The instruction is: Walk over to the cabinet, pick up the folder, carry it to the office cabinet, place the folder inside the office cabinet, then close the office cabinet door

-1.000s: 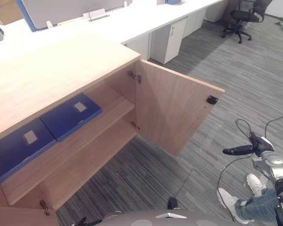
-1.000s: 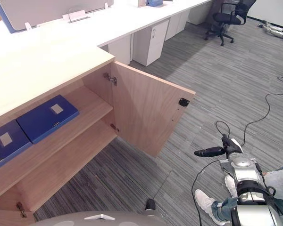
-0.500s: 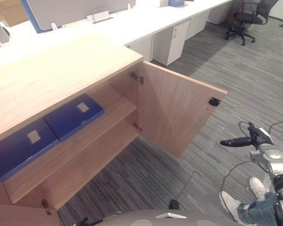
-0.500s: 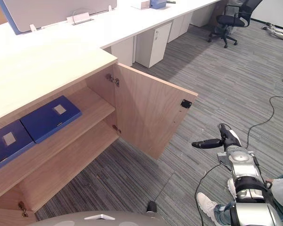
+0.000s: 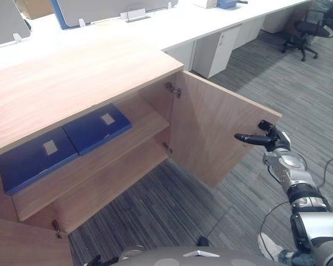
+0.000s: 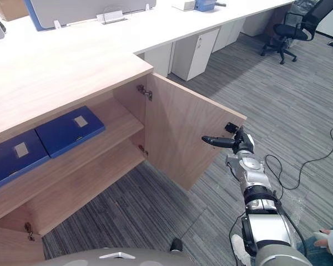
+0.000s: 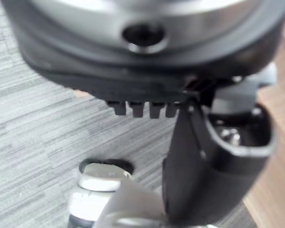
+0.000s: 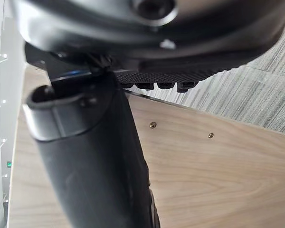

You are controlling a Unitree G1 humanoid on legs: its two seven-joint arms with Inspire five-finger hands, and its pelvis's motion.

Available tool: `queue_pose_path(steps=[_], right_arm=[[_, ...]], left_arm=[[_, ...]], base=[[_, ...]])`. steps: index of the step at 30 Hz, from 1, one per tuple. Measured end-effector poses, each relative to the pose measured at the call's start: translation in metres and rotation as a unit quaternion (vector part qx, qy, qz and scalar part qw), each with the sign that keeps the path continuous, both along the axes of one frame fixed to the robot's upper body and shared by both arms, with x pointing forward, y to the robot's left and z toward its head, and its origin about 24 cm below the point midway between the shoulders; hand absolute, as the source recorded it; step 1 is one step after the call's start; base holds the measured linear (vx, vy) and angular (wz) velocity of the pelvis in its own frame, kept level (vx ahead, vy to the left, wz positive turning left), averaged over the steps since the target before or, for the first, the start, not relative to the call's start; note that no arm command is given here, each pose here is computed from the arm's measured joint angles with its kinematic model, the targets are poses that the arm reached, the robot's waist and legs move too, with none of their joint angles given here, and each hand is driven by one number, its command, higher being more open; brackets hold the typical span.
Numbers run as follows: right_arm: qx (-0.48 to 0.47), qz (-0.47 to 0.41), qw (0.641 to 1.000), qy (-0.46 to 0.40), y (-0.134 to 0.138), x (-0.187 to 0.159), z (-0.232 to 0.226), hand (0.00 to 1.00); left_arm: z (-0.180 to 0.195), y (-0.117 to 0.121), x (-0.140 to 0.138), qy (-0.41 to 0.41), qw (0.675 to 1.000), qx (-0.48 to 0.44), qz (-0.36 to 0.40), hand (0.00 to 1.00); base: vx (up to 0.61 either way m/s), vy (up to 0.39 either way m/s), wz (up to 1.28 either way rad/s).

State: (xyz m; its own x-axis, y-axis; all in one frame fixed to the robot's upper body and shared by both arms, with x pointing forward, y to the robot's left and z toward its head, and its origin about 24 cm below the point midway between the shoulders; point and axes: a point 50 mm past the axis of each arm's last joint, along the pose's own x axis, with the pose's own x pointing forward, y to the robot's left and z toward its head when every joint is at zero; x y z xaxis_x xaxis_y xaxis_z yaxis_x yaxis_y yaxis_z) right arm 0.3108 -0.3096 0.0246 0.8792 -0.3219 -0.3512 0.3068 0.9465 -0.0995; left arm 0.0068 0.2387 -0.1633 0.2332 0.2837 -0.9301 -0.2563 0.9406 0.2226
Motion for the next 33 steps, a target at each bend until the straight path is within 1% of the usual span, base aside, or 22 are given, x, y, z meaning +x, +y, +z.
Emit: queue_pose_path(steps=[5,11,14,15,16,17,18,19,20,21,23,25,26,28,30,31,33], right_arm=[[0.025,0.002,1.0,-0.011,0.005,0.002,-0.001,1.0],[0.008,0.023,1.0,-0.004,0.011,0.003,-0.002,1.0],[-0.082,0.097,0.992,0.024,0.016,0.005,0.005,1.0],[-0.153,0.153,0.975,0.045,0.019,0.004,0.01,1.0],[-0.186,0.186,0.963,0.056,0.021,0.003,0.012,1.0],[-0.244,0.248,0.934,0.08,0.019,-0.004,0.017,1.0],[-0.28,0.306,0.904,0.099,0.019,-0.012,0.024,1.0],[-0.292,0.335,0.889,0.107,0.021,-0.014,0.027,1.0],[-0.302,0.388,0.862,0.121,0.027,-0.023,0.029,1.0],[-0.293,0.438,0.84,0.13,0.038,-0.032,0.028,1.0],[-0.272,0.502,0.81,0.135,0.057,-0.042,0.025,1.0],[-0.235,0.591,0.762,0.123,0.091,-0.055,0.022,1.0],[-0.225,0.61,0.751,0.117,0.101,-0.059,0.022,1.0],[-0.184,0.672,0.714,0.071,0.14,-0.07,0.022,1.0],[-0.165,0.695,0.699,0.035,0.158,-0.074,0.026,1.0],[-0.153,0.711,0.687,0.01,0.17,-0.077,0.03,1.0],[-0.142,0.73,0.668,-0.023,0.186,-0.079,0.038,1.0]], left_arm=[[0.0,0.001,-0.001,-0.001,1.0,0.001,0.007,1.0],[0.0,0.002,-0.001,-0.002,1.0,0.001,0.011,1.0],[0.001,0.003,-0.001,-0.002,1.0,0.002,0.011,1.0],[0.001,0.005,0.0,-0.003,1.0,0.003,0.009,1.0],[0.001,0.005,0.0,-0.003,1.0,0.004,0.008,1.0],[0.002,0.007,0.001,-0.004,1.0,0.004,0.006,1.0],[0.002,0.007,0.003,-0.006,1.0,0.0,0.004,1.0],[0.002,0.007,0.003,-0.006,1.0,0.0,0.003,1.0],[0.002,0.01,0.006,-0.009,1.0,0.003,-0.001,1.0],[0.003,0.012,0.008,-0.011,1.0,0.004,-0.003,1.0],[0.002,0.013,0.012,-0.01,1.0,0.007,-0.004,1.0],[0.002,0.013,0.016,-0.015,1.0,0.006,-0.004,1.0],[0.002,0.013,0.018,-0.016,1.0,0.006,-0.004,1.0],[0.003,0.013,0.026,-0.026,1.0,0.006,-0.004,1.0],[0.003,0.013,0.031,-0.033,0.999,0.006,0.0,1.0],[0.003,0.012,0.031,-0.034,0.999,0.005,0.0,1.0],[0.003,0.014,0.028,-0.031,0.999,0.006,0.003,1.0]], base=[[-0.04,-0.005,-0.01],[-0.05,-0.012,-0.03],[-0.05,-0.021,-0.21],[-0.04,-0.027,-0.12],[-0.02,-0.035,-0.08],[-0.01,-0.049,-0.1],[0.0,-0.052,-0.12],[0.01,-0.067,-0.11],[0.0,-0.075,-0.1],[0.0,-0.082,-0.09],[-0.01,-0.087,-0.07],[-0.04,-0.074,-0.01],[-0.05,-0.043,0.05],[-0.06,-0.028,0.06],[-0.05,-0.007,0.06],[-0.03,0.001,0.07],[-0.01,0.012,0.04]])
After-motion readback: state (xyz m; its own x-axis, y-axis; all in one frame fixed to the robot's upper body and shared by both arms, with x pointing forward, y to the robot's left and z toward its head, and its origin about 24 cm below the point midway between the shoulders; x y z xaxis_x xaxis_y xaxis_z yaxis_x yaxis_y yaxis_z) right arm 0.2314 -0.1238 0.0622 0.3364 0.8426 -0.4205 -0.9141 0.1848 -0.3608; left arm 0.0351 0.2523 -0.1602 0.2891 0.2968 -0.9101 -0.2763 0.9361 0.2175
